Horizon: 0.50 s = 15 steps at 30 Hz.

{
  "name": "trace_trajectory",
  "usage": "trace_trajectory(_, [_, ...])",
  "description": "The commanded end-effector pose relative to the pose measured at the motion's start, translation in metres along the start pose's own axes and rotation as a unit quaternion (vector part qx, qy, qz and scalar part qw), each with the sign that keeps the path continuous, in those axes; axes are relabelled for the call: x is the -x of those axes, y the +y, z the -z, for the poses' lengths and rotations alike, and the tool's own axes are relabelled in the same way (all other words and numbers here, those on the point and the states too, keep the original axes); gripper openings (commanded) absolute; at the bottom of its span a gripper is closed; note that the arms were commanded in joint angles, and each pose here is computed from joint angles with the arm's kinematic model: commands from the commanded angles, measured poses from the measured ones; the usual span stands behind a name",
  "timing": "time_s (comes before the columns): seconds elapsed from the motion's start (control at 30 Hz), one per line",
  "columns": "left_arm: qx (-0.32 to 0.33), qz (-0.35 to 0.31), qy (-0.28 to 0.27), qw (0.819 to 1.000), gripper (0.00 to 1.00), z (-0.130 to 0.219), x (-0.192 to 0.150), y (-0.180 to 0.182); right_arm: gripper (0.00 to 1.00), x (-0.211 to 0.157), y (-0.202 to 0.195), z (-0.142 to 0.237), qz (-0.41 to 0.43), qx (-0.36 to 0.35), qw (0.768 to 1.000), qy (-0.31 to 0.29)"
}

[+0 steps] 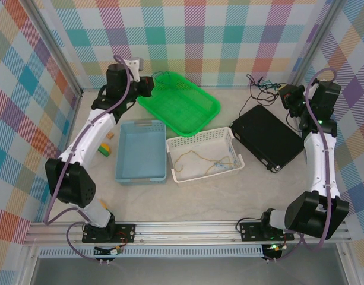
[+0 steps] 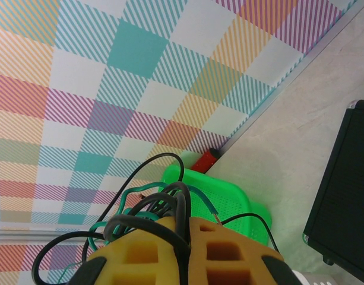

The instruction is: Untangle the cables

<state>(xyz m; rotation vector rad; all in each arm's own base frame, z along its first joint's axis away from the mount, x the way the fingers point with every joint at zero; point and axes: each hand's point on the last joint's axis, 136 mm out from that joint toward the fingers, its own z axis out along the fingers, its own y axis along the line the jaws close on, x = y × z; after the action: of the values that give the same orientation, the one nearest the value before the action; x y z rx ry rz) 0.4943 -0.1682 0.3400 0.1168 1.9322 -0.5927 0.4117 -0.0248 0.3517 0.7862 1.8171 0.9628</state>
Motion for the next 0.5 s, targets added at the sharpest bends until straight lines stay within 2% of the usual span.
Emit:
trace_trajectory(0.0, [-0.007, 0.03, -0.031, 0.999, 0.0, -0.024, 0.006, 0.011, 0.0, 0.005, 0.021, 0.013, 0.015, 0.027, 0.999, -0.009])
trace_trajectory(0.13, [0.003, 0.04, -0.019, 0.999, 0.0, -0.056, -0.012, 0.027, 0.0, 0.002, 0.022, 0.011, 0.008, 0.035, 0.999, 0.002])
trace_trajectory(0.17, [0.004, 0.043, -0.013, 0.999, 0.04, -0.063, -0.017, 0.03, 0.0, 0.001, 0.022, 0.01, 0.007, 0.038, 0.999, 0.005])
trace_trajectory(0.23, [0.001, 0.049, 0.001, 0.999, 0.27, -0.076, -0.029, 0.034, 0.0, -0.002, 0.024, 0.01, 0.008, 0.044, 0.999, 0.012])
trace_trajectory(0.27, [-0.007, 0.051, 0.006, 0.999, 0.47, -0.082, -0.032, 0.033, 0.0, -0.003, 0.026, 0.01, 0.011, 0.048, 0.999, 0.015])
trace_trajectory(0.3, [-0.015, 0.051, 0.012, 0.998, 0.62, -0.085, -0.034, 0.031, 0.0, -0.004, 0.027, 0.01, 0.012, 0.052, 0.998, 0.018])
trace_trajectory(0.4, [-0.043, 0.045, 0.021, 0.998, 0.83, -0.078, -0.027, 0.018, 0.0, -0.005, 0.031, 0.012, 0.015, 0.059, 0.998, 0.024])
trace_trajectory(0.47, [-0.073, 0.034, 0.006, 0.997, 0.92, -0.066, -0.021, 0.004, 0.0, -0.006, 0.036, 0.014, 0.017, 0.066, 0.997, 0.029])
